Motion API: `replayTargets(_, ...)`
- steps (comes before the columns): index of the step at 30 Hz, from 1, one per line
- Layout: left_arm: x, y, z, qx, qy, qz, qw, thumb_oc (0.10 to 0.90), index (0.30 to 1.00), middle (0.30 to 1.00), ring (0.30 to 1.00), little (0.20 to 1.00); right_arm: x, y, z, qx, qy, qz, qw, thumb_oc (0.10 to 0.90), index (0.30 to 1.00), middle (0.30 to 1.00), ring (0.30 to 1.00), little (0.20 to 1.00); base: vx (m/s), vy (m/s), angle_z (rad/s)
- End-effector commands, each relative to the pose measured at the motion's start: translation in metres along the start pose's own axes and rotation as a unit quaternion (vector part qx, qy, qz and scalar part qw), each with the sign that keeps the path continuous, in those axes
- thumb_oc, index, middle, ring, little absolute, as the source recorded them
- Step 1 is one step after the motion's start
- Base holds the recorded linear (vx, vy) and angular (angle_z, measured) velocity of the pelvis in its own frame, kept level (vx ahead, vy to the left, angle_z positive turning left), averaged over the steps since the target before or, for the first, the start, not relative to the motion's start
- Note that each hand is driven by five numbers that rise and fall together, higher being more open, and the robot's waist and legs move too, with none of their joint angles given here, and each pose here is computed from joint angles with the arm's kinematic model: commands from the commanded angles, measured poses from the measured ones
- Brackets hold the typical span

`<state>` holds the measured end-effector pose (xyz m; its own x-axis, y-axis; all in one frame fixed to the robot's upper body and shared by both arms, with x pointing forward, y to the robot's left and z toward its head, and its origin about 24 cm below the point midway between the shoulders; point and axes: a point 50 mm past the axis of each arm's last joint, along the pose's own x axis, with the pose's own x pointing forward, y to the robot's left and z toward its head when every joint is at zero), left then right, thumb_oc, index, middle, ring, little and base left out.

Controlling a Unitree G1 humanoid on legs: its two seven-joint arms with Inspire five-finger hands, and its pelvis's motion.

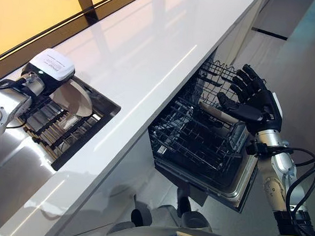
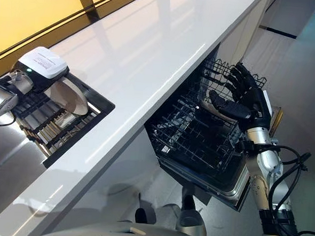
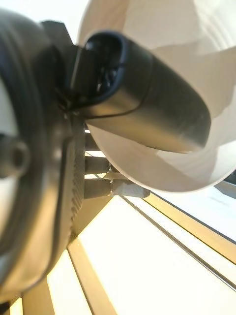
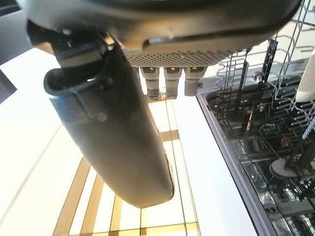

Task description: Pick up plates and place into dishwasher.

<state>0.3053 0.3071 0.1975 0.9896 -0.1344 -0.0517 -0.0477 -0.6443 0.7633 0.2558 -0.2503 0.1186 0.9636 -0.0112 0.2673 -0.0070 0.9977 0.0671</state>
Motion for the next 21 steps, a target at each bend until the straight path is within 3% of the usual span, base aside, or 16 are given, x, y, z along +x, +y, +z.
replayTargets(1, -0.015, 0.056, -0.053, 0.062, 0.082, 0.130, 0.986, 0.100, 0.300, 0.300, 0.300, 0.200, 0.015, 0.008, 0.072, -0.012, -0.179, 0.039, 0.983, 0.800, 0.900, 0.900, 0.900, 0.900, -0.02, -0.036, 0.07)
replayTargets(8, -0.025, 0.061, -0.048, 0.015, 0.071, 0.220, 0.973, 0.100, 0.300, 0.300, 0.300, 0.200, 0.014, 0.007, 0.071, -0.009, -0.179, 0.037, 0.983, 0.800, 0.900, 0.900, 0.900, 0.900, -0.01, -0.034, 0.06)
replayTargets(16, -0.053, 0.061, -0.058, -0.052, 0.108, 0.337, 0.934, 0.100, 0.300, 0.300, 0.300, 0.200, 0.011, 0.006, 0.073, -0.010, -0.187, 0.036, 0.982, 0.800, 0.900, 0.900, 0.900, 0.900, 0.00, -0.036, 0.04)
replayTargets(21, -0.068, 0.059, -0.062, -0.054, 0.120, 0.363, 0.922, 0.100, 0.300, 0.300, 0.300, 0.200, 0.011, 0.007, 0.079, -0.016, -0.197, 0.035, 0.980, 0.800, 0.900, 0.900, 0.900, 0.900, 0.00, -0.026, 0.07)
